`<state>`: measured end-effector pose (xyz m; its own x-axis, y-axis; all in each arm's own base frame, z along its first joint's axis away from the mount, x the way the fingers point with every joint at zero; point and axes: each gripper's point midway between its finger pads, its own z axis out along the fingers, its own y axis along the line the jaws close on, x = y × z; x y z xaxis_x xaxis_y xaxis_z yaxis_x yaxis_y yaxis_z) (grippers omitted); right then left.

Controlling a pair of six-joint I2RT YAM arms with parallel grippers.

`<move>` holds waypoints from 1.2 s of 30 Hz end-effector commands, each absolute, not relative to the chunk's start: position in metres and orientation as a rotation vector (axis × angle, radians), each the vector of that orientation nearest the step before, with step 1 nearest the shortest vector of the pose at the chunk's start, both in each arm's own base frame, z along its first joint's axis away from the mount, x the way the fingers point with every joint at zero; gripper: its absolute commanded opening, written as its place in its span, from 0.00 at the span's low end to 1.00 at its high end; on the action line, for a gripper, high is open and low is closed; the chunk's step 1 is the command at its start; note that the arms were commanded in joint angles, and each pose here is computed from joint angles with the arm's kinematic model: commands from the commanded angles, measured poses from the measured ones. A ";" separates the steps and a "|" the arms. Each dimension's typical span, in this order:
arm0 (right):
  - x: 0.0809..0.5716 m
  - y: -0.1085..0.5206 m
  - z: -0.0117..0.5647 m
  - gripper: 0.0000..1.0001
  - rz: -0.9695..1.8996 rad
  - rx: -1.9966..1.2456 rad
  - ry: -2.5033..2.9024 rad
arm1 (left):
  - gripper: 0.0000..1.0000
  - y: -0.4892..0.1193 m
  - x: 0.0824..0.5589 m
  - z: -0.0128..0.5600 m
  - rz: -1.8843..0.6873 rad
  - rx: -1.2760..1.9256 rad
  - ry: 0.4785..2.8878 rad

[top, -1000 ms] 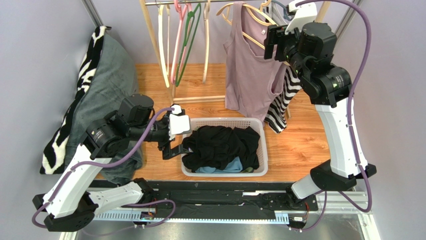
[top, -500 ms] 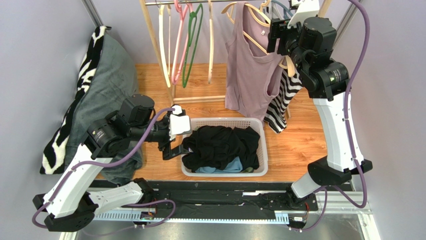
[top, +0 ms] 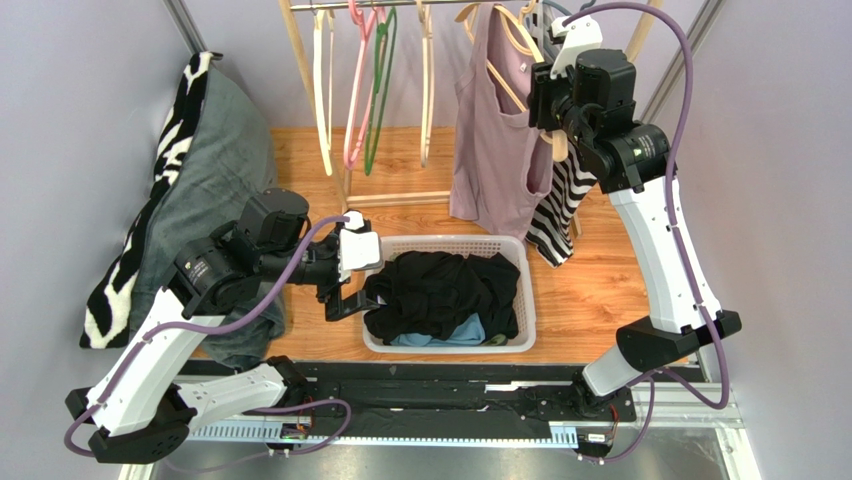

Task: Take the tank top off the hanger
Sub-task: Pick up the hanger from the clothesline.

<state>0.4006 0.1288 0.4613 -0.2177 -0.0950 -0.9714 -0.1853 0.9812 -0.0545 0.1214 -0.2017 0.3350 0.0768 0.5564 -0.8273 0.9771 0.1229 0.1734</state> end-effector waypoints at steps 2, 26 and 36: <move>0.393 0.144 0.473 0.17 0.219 -0.195 1.759 | 0.99 -0.202 0.120 0.347 -0.659 1.524 1.542; 0.364 0.145 0.567 0.00 0.298 -0.147 1.366 | 0.99 -0.200 0.121 0.345 -0.660 1.510 1.548; 0.335 0.150 0.502 0.00 0.325 -0.259 1.541 | 0.99 -0.198 0.121 0.346 -0.655 1.503 1.547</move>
